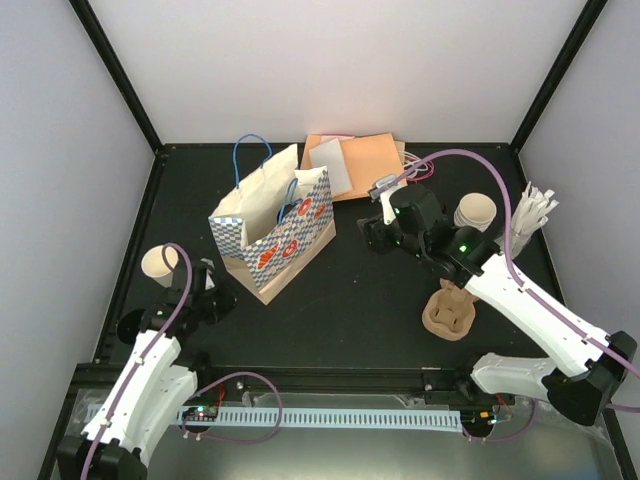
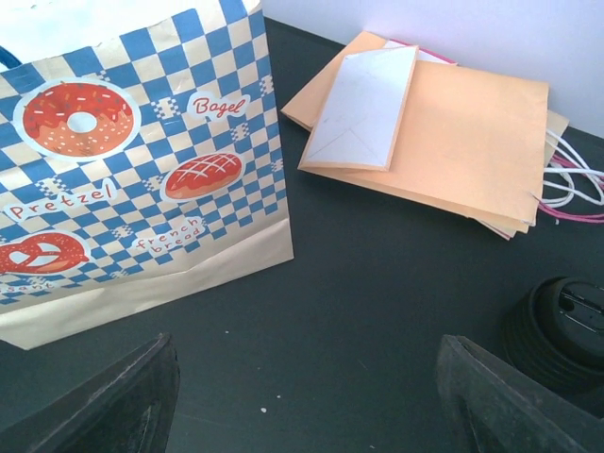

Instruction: Pack the takeout coffee

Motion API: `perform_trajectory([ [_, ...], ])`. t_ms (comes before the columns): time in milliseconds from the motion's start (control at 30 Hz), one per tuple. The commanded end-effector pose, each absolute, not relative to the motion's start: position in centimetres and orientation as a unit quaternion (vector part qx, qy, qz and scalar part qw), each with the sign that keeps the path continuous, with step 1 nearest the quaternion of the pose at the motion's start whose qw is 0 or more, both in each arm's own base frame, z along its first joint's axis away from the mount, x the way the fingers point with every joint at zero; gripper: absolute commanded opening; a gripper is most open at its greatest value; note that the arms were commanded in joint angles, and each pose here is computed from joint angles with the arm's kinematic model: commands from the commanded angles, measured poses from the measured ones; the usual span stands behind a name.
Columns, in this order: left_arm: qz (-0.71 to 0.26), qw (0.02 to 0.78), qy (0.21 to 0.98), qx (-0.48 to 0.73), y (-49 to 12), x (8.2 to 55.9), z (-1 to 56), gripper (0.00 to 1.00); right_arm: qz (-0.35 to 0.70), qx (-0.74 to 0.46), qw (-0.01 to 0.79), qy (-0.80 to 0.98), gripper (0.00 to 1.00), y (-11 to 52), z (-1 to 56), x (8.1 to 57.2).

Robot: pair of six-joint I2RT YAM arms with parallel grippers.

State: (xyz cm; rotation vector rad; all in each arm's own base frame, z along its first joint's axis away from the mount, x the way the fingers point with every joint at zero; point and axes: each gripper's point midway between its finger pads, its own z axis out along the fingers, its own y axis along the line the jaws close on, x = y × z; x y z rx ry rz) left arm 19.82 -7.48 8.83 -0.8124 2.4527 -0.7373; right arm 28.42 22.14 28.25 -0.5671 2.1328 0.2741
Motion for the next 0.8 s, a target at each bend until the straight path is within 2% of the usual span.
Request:
perform_trajectory([
  [0, -0.304, 0.249, 0.874, -0.284, -8.6, 21.9, 9.8, 0.02, 0.114, -0.200, 0.471, 0.851, 0.77, 21.5, 29.3, 29.2],
  [267, -0.304, 0.241, 0.874, -0.291, -8.8, 22.7, 8.0, 0.02, 0.122, -0.174, 0.521, 0.827, 0.77, 20.1, 31.0, 28.8],
  [767, -0.316, 0.235, 0.871, -0.295, -9.7, 25.6, 7.0, 0.02, 0.124, -0.170, 0.533, 0.819, 0.78, 19.2, 31.5, 28.1],
])
